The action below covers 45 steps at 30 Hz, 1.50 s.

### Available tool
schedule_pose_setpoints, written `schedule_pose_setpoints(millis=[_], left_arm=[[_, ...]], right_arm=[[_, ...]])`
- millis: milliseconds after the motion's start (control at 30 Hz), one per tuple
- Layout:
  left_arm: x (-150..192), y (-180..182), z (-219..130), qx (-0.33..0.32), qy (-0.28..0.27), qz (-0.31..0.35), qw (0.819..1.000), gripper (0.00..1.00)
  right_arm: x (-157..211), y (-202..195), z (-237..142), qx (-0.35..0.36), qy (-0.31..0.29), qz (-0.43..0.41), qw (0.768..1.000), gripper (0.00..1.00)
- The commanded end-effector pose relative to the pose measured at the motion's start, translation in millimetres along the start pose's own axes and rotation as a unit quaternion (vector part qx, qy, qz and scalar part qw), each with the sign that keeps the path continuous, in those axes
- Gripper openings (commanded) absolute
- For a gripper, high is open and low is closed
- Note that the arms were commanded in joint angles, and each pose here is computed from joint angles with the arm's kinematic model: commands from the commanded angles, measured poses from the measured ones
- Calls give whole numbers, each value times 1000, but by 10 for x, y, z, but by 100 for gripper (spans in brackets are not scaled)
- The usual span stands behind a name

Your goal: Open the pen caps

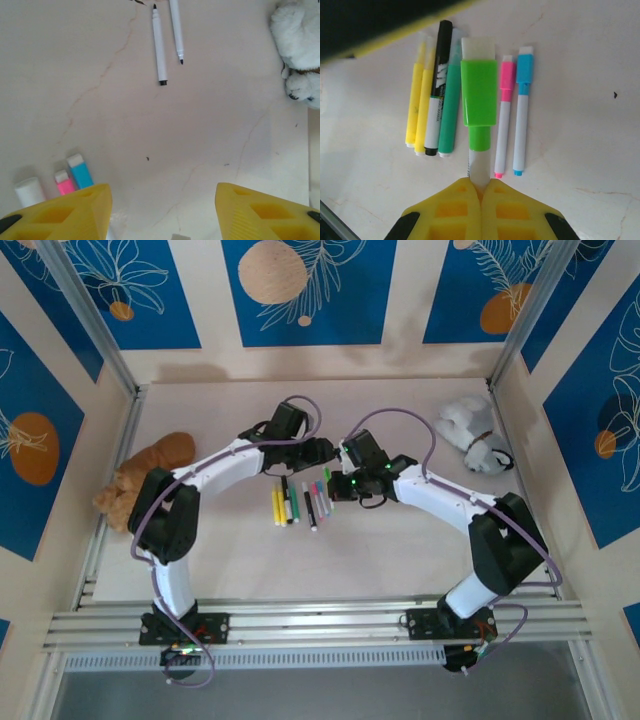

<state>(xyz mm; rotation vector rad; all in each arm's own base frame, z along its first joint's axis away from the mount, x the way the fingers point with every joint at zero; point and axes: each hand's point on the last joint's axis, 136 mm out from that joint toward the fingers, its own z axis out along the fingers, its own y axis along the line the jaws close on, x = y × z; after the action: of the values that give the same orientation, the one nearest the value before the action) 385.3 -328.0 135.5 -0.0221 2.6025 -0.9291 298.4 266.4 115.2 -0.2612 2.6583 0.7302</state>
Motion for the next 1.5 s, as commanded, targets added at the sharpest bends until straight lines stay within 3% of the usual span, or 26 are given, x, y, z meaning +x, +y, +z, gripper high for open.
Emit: schedule_pose_setpoints(millis=[0,167,367,833,900,1000,1300,1467], left_arm=[[33,-145,67,24,9,-1,1000,54],[73,-168,73,30,9,-3,999,49],[130,-178,97,32,14,-2,999,29],[169,-138,122,28,19,-1,999,26],[179,-124,142,27,23,-2,999,22],[174,-78,156,17,20,-5,1000,0],[-109,40,126,-19,-30,-14,999,0],[-385,202,152,-58,-50,-14,997,0]], right_arm=[[-76,90,-108,-20,-16,6,1000,0],[-128,90,-134,-24,-26,16,999,0],[-229,91,-159,-24,-37,21,999,0],[-408,103,-138,-29,-52,26,998,0],[-415,141,-122,-37,-51,21,998,0],[-401,133,-91,-36,-45,19,998,0],[113,136,-9,-55,5,14,998,0],[532,191,-158,-75,33,22,996,0]])
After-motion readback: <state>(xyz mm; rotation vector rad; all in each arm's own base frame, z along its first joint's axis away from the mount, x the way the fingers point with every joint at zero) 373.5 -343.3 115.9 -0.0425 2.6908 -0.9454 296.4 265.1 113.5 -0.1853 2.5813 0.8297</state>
